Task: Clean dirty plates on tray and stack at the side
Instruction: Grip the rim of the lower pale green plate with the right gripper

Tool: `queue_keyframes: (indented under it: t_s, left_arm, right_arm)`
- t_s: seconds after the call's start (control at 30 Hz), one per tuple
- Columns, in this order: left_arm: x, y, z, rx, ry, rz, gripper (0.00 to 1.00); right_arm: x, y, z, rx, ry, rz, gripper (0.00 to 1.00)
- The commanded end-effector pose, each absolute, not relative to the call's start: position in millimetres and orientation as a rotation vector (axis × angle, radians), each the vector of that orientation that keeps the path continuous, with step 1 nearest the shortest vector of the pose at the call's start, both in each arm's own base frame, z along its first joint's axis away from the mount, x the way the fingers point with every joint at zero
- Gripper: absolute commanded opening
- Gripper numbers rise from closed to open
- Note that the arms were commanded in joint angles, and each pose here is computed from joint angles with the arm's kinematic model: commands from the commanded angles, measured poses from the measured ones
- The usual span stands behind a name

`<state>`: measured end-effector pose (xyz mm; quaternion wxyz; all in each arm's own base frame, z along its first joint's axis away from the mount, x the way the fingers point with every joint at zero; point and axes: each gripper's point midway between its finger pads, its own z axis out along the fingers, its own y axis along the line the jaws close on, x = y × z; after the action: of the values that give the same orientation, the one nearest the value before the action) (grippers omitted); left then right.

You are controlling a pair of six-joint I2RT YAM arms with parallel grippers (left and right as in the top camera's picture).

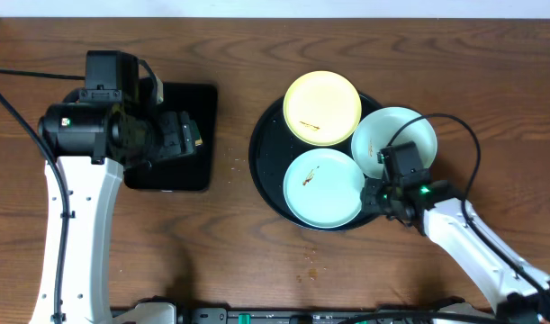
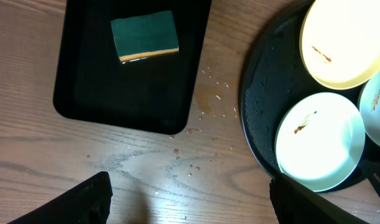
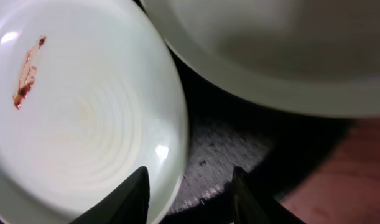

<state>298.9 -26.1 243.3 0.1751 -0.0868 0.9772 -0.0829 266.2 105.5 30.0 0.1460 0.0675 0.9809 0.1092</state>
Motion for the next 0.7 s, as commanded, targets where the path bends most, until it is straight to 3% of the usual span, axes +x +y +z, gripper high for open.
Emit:
queue_keyframes:
  t_s: [0.0, 0.27, 0.67]
  left_arm:
    - [299, -27, 239, -0.228, 2.785, -0.243, 0.82]
    - [295, -27, 232, -0.232, 2.808, -0.241, 0.82]
    - [293, -23, 220, -0.243, 2.832, -0.200, 0.81]
  right_arm:
    - [266, 107, 23, 0.201, 2.834, 0.293, 0.37]
    - [277, 109, 27, 0.194, 2.784, 0.296, 0.23]
    - [267, 129, 10, 0.089, 2.835, 0.285, 0.20]
